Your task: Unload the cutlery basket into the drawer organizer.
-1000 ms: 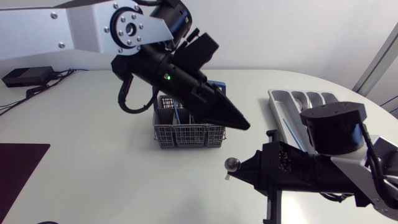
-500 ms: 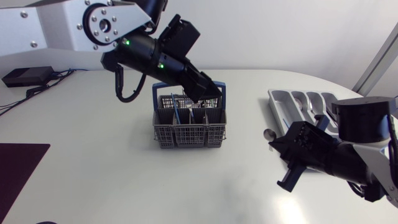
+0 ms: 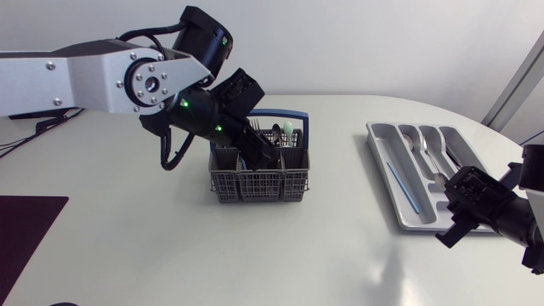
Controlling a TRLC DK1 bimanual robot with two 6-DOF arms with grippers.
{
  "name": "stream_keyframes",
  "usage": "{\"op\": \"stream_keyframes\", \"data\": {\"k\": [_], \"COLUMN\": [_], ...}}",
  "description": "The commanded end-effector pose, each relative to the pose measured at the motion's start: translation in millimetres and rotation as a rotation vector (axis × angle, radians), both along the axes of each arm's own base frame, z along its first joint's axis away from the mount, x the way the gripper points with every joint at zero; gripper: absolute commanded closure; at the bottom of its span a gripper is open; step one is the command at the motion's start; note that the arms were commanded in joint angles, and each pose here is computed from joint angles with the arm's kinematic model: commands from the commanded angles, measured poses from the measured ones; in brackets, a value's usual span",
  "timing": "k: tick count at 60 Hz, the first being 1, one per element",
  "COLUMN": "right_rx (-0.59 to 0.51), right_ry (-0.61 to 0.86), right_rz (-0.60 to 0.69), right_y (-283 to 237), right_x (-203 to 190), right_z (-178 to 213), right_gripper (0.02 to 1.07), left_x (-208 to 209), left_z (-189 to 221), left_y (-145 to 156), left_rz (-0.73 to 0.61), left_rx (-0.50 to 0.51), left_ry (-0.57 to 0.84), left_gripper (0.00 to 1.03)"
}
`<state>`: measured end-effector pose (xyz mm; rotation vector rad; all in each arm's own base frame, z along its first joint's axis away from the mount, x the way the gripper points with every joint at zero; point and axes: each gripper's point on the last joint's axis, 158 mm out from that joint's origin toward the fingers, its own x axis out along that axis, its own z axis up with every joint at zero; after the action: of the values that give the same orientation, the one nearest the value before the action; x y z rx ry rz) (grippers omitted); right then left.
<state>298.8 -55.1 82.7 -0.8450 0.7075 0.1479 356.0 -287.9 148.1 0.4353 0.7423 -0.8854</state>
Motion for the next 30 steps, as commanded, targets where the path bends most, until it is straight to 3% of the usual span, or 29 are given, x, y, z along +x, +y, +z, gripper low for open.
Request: {"op": "stream_keyframes", "data": {"k": [1, 30], "right_rx": [-0.032, -0.099], "right_ry": [0.07, 0.131], "right_rz": [-0.022, -0.21], "right_y": [-21.0, -120.6], "right_x": [-7.2, -8.6], "right_z": [-24.3, -69.7], "right_gripper": [1.01, 1.0], "left_x": [-4.7, -7.0], "left_z": [-2.6, -16.8], "left_y": [3.3, 4.0], "left_rz": [0.017, 0.044], "left_rx": [-0.004, 0.061], "left_ry": [0.009, 0.002], "left_gripper": [0.23, 0.23]}}
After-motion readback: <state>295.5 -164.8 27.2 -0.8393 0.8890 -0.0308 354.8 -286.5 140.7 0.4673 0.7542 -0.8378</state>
